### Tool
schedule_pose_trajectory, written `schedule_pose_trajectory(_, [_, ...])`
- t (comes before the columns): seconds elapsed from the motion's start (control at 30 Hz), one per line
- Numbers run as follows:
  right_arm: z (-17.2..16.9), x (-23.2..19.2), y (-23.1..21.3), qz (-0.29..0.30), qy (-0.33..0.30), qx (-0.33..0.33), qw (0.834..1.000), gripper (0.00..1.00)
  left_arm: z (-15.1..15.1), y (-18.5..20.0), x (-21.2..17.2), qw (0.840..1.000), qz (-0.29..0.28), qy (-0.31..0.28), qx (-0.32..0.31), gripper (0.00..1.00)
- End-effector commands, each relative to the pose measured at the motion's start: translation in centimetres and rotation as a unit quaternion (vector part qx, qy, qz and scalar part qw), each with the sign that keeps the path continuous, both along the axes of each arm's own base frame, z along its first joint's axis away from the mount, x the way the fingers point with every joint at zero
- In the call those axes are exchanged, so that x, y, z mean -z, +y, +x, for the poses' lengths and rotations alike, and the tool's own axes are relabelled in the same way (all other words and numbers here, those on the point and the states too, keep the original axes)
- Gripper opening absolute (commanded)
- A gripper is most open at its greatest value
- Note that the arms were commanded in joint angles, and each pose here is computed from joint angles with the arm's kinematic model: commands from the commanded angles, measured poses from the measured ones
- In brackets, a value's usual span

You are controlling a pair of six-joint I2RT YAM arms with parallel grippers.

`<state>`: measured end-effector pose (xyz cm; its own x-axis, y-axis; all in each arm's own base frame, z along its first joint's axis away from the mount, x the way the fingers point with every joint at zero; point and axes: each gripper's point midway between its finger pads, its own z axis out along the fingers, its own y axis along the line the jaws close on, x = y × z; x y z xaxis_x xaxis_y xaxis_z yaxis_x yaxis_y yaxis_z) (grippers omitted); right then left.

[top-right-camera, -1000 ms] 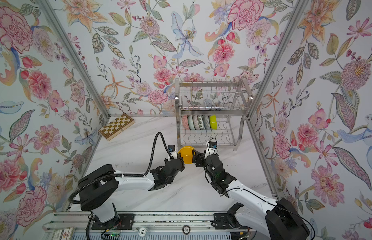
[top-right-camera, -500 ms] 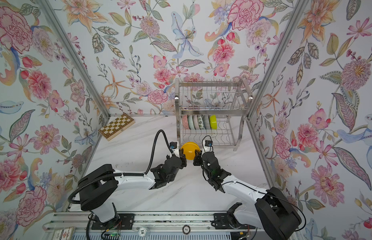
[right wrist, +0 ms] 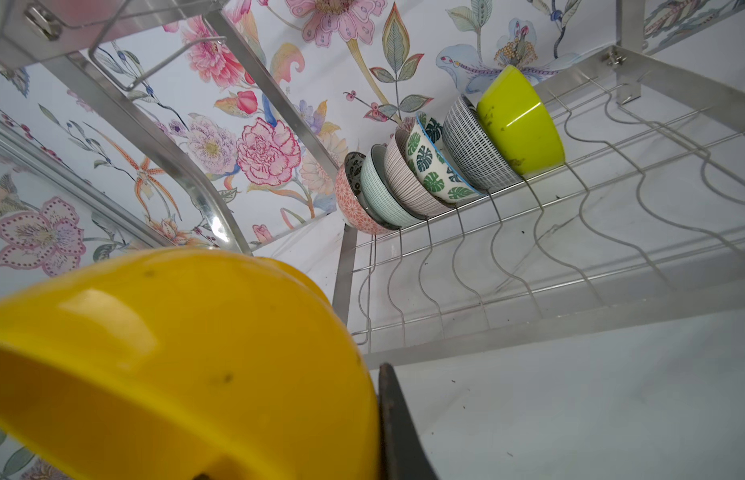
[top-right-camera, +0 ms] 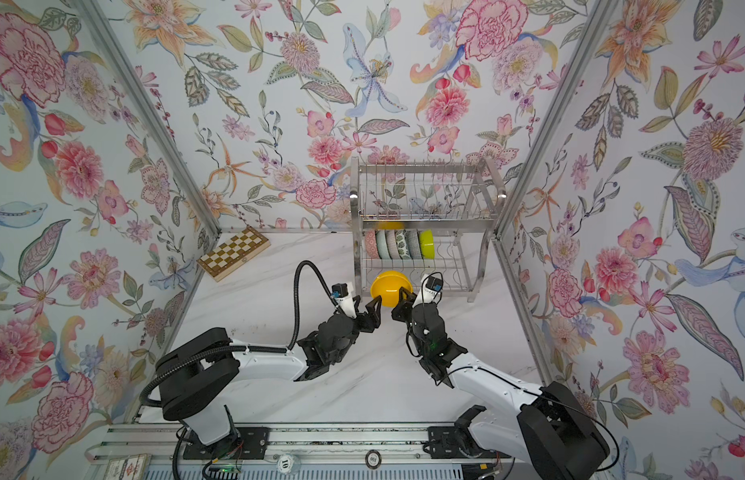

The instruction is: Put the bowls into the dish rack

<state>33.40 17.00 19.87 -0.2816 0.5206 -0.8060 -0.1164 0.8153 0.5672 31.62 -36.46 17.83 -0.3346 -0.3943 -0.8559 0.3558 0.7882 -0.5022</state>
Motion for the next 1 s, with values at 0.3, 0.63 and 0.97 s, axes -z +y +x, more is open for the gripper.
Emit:
schedule_pose_trajectory(0.3, [-1.0,-3.4,1.9,0.084,-0.07,-0.01,0.994,0.01,0.4,-0.8,-0.9,0.996,-0.089,-0.003,0.028,0.49])
schedule_pose_trajectory(0.63, [-1.5,-3.5,3.4,0.072,-0.077,-0.031,0.994,0.19,1.2,0.4,-1.3,0.994,-0.109,-0.006,0.01,0.02])
schedule_pose_trajectory(0.97, [-3.0,-7.0,1.1,0.14,-0.047,-0.043,0.988,0.77,3.8,3.2,-2.2,0.992,-0.063,-0.036,-0.1,0.0])
